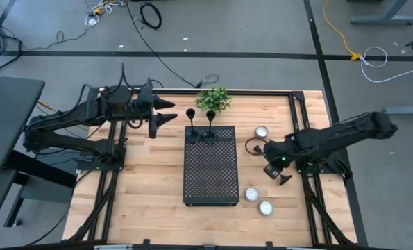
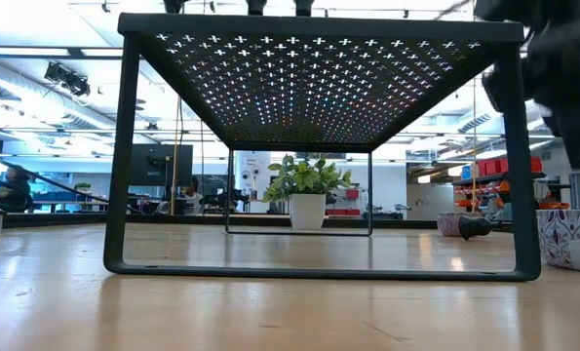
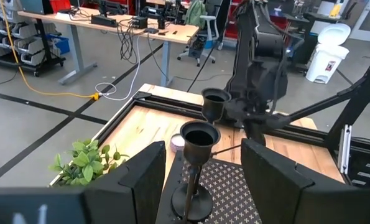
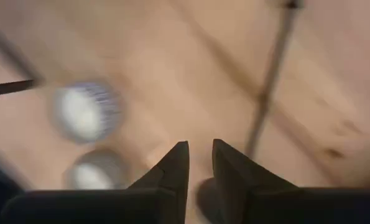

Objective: Pick & Place candle stick holders
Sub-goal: Put the black candle holder on the shelf

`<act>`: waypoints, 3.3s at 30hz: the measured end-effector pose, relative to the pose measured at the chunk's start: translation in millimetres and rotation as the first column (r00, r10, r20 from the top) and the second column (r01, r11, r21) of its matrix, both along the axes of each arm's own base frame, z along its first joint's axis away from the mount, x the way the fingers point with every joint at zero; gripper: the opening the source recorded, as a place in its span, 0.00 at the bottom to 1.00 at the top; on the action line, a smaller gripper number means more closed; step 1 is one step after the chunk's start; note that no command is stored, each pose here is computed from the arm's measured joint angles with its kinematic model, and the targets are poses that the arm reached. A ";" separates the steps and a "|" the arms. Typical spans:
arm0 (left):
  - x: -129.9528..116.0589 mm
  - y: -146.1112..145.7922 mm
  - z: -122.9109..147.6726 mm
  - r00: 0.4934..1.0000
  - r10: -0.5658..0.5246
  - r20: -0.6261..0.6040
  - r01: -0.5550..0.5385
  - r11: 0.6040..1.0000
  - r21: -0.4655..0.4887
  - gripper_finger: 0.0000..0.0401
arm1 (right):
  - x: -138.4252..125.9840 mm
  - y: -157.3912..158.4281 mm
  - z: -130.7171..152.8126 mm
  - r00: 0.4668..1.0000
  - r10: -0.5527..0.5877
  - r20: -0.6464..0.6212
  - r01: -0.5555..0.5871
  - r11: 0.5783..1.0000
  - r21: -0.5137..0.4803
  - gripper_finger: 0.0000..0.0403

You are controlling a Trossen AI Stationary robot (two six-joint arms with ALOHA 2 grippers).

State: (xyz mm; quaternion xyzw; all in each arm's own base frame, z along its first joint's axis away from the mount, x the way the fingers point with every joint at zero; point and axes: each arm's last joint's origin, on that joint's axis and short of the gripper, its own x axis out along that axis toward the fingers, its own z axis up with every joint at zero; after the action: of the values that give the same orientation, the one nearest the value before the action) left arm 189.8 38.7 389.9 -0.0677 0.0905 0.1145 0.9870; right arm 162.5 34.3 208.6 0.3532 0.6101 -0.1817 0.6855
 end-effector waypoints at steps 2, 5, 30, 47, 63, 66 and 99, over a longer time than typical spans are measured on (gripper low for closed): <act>-0.1 0.0 -0.8 1.000 0.000 -0.008 0.000 1.000 -0.002 0.52 | 0.0 -1.3 -7.9 0.995 -0.010 -0.095 0.006 0.999 -0.042 0.17; -0.3 -0.1 -0.4 1.000 0.000 -0.005 0.000 1.000 0.000 0.52 | 2.4 -2.6 -16.8 0.984 -0.023 -0.176 0.005 0.995 -0.102 0.17; -0.6 -0.2 -2.3 1.000 0.000 -0.024 0.000 1.000 -0.004 0.52 | 26.4 -4.5 -55.3 0.988 0.029 -0.153 -0.073 0.954 -0.292 0.17; -0.7 -0.1 -2.7 1.000 0.000 -0.028 0.000 1.000 -0.005 0.52 | 22.2 -5.8 -64.0 0.988 0.038 -0.149 -0.082 0.948 -0.306 0.03; -0.9 -0.2 -4.5 0.999 0.000 -0.046 -0.001 1.000 -0.009 0.52 | 15.6 -21.3 17.6 0.979 0.047 0.198 0.066 0.846 -0.529 0.00; -1.0 -0.2 -4.9 0.999 0.000 -0.051 -0.001 1.000 -0.010 0.52 | 14.5 -20.8 40.4 0.924 0.099 0.369 0.149 0.796 -0.587 0.00; -1.2 0.0 -5.5 0.998 0.007 -0.060 -0.007 1.000 0.002 0.52 | 49.5 -19.7 23.8 0.185 0.668 0.721 0.567 0.526 -0.634 0.00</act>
State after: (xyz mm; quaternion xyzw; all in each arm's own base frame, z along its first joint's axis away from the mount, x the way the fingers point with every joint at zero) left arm 188.7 38.8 384.4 -0.0638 0.1197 0.1201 0.9835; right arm 212.0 14.6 232.4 -0.0312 -0.1450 -0.1507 0.9774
